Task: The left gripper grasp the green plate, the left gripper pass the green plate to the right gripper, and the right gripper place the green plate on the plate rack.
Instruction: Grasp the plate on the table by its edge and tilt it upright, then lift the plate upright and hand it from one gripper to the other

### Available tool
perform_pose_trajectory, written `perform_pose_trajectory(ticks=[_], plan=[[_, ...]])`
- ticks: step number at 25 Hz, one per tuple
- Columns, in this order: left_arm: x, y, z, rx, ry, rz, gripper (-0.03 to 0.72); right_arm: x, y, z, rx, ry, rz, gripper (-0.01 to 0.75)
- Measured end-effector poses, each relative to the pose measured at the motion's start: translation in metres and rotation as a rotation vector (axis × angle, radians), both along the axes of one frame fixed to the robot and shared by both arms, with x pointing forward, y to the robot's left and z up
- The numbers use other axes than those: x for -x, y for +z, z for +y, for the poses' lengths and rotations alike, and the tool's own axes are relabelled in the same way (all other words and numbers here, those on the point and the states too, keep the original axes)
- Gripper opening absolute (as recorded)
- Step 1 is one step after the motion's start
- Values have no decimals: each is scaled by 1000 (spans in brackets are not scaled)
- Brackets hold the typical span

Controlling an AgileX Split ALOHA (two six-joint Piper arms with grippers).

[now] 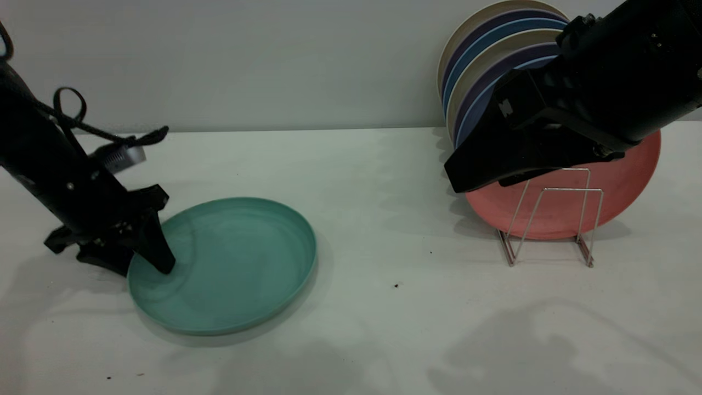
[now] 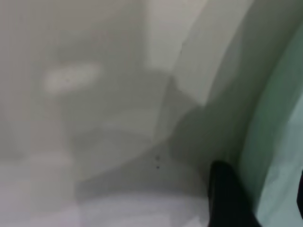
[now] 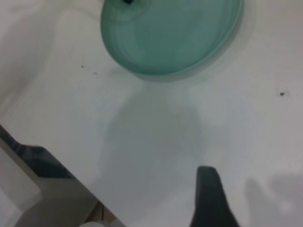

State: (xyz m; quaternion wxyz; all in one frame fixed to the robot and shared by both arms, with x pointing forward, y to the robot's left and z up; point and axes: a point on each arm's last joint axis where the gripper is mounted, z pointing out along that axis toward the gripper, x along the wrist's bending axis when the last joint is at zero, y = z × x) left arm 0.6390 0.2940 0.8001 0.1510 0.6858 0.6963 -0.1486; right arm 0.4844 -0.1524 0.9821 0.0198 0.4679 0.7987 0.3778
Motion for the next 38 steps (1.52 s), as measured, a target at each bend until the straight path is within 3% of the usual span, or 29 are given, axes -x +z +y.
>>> perform_pose_trajectory(ticks=[3,5,9,11,19,25,30,38], plan=[[-1,-1,-1,8,0,7,385,0,0,0,0,-1,1,498],[0,-2,-1,8,-1,8,330,0,0,0,0,-1,1,496],[0,-3,-1,8,-3,11,108,0,0,0,1,-2,0,496],[0,-3,-1,10,0,11,40,1,0,0,-8,-3,16,496],[-5,40,-2,19,-171,-133,20,-1,0,3,-30,-13,53,496],[-3,81,-15,152,-361,-283,20,-30,-9,20,-46,45,112,496],[2,91,-22,255,-446,-304,20,-62,-21,42,-80,135,186,496],[5,92,-40,286,-499,-294,20,-95,-37,67,-159,222,280,496]])
